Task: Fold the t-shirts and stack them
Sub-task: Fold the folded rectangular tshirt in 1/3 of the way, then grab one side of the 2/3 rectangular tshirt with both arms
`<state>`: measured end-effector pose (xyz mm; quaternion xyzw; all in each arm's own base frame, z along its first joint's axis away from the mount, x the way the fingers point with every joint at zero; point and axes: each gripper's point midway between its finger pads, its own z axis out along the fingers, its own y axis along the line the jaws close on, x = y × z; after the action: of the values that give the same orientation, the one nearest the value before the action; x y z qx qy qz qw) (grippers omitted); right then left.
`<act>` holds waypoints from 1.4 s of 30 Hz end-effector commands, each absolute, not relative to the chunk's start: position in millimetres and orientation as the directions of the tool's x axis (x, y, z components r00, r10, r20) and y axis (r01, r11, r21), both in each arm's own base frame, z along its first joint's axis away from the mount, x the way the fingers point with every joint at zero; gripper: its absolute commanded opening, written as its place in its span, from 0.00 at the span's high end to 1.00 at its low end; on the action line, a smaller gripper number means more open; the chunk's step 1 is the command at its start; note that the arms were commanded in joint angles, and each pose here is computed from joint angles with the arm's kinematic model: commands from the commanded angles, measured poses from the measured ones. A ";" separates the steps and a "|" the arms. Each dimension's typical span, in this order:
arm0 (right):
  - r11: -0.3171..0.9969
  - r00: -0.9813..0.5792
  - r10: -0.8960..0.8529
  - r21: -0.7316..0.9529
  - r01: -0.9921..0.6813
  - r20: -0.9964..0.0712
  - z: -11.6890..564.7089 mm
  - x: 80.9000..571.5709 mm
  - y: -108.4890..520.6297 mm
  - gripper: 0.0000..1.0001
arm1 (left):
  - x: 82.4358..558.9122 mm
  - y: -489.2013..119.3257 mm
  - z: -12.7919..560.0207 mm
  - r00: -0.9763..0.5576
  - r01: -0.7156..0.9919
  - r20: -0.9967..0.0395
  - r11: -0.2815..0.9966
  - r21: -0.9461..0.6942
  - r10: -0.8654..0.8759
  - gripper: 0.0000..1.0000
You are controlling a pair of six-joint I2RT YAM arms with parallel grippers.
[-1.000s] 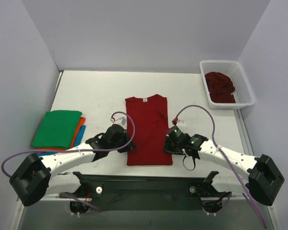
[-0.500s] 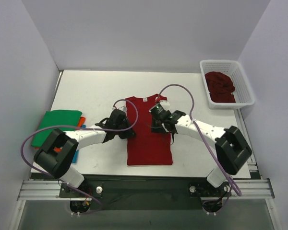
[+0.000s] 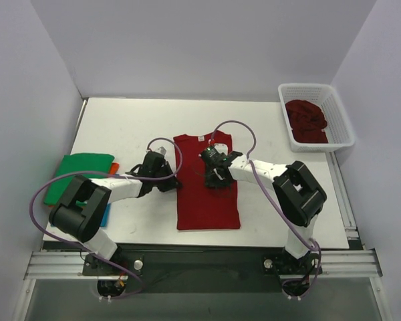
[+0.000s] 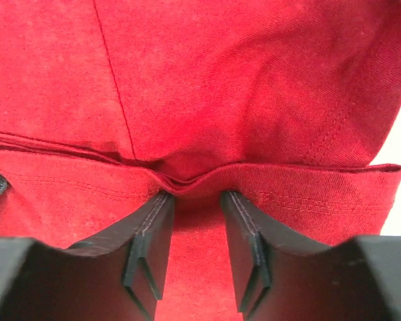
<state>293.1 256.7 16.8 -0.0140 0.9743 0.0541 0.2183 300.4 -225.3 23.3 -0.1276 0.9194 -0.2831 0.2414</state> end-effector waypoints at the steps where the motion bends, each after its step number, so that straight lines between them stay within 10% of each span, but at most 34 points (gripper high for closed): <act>1: 0.997 -0.918 -0.022 0.057 -0.048 -0.397 14.8 285.7 244.7 0.61 | 300.5 -217.4 14.1 -0.849 -0.096 -0.381 0.817 -0.569 -0.365 1.00; 17: 0.946 -0.876 0.175 0.324 0.023 -0.449 87.6 254.4 200.2 0.55 | 288.3 -205.2 75.5 -0.829 -0.031 -0.442 0.817 -0.575 -0.343 1.00; 25: 0.860 -0.882 0.284 0.507 0.061 -0.377 77.2 182.7 178.9 0.53 | 215.4 -181.7 62.0 -0.870 -0.021 -0.393 0.821 -0.571 -0.296 0.60; 42: 0.806 -0.912 0.352 0.563 0.182 -0.210 20.5 125.9 163.7 0.54 | 130.8 -210.8 50.4 -0.923 0.065 -0.318 0.725 -0.686 -0.219 0.43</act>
<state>124.4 159.7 20.8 0.1291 0.9425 0.2646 0.1583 126.5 -201.0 46.5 -0.0341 0.9169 -0.3517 0.1858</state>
